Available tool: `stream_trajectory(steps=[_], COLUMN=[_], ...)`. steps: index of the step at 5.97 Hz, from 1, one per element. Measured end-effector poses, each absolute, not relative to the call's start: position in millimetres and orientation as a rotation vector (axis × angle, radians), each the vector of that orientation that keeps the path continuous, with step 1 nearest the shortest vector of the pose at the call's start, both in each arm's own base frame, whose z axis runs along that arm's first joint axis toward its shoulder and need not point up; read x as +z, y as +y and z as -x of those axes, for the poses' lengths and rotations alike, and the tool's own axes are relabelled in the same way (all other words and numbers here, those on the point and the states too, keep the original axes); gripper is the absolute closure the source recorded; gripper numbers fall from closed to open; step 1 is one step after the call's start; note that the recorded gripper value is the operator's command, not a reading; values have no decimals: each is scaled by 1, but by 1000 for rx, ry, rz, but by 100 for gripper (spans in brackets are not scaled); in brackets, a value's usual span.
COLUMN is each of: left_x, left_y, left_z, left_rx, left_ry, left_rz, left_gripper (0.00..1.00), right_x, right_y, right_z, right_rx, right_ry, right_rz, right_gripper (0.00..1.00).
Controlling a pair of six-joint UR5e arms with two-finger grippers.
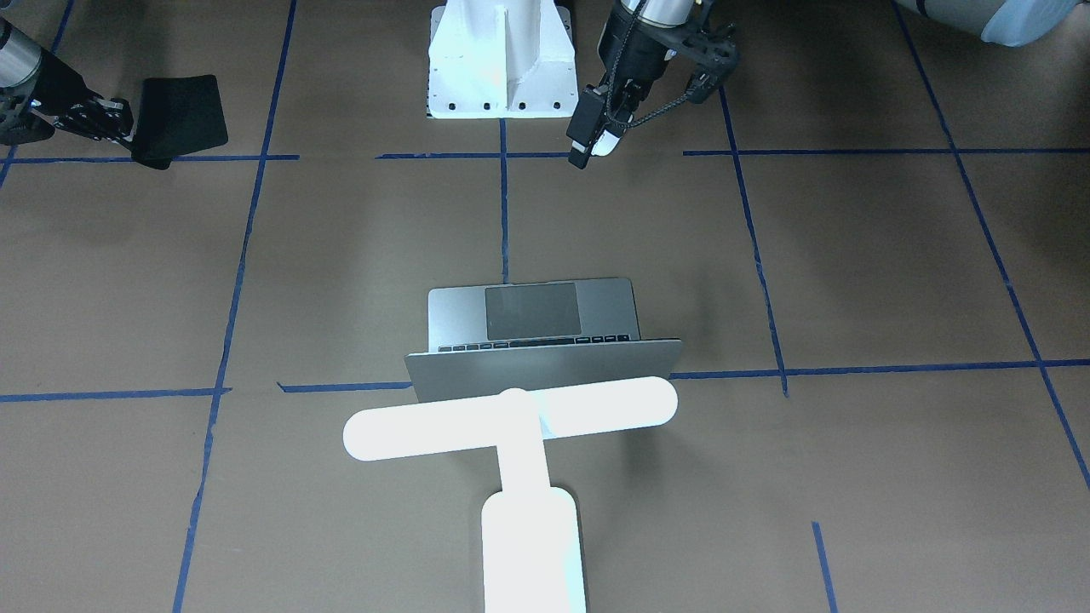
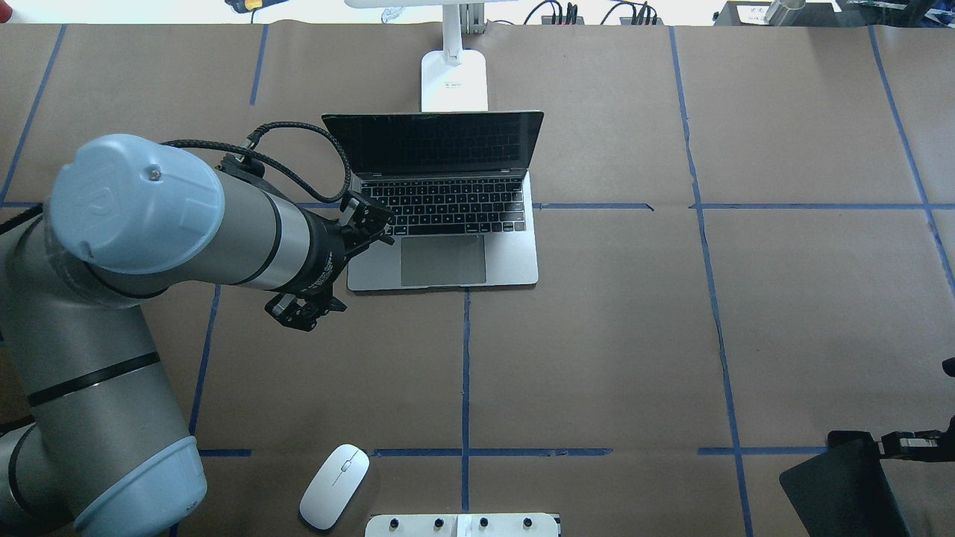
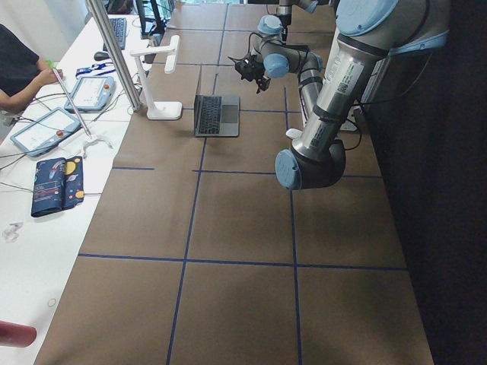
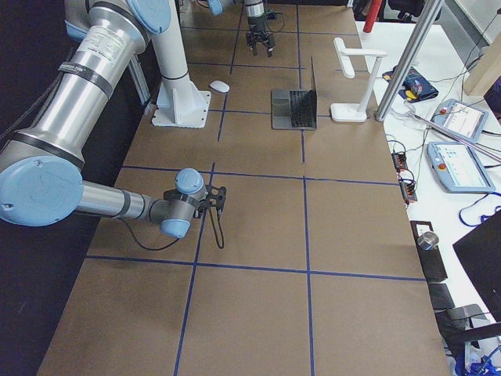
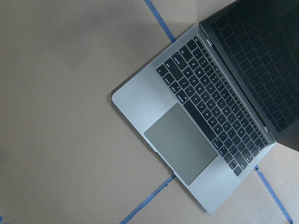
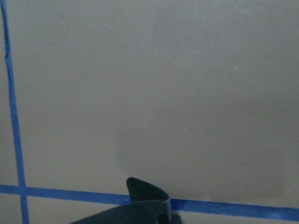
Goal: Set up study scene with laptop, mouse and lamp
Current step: 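Grasp the black mouse pad with the right gripper and carry it beside the laptop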
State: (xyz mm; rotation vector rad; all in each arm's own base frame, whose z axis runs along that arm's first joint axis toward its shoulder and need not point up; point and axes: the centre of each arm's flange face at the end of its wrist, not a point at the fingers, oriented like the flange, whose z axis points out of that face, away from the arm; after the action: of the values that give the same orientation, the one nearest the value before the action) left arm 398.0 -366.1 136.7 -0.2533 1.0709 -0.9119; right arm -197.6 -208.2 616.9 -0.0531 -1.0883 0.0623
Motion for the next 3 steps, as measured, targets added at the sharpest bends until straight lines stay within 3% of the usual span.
stream_trajectory(steps=[3], left_x=[137], left_y=[-369], left_z=[-393], left_rx=[-919], left_ry=[1074], left_rz=[247], left_gripper=[0], right_x=[573], right_y=[-269], right_z=[228], right_rx=[143], right_ry=[-1155], right_rz=[-38], right_gripper=[100])
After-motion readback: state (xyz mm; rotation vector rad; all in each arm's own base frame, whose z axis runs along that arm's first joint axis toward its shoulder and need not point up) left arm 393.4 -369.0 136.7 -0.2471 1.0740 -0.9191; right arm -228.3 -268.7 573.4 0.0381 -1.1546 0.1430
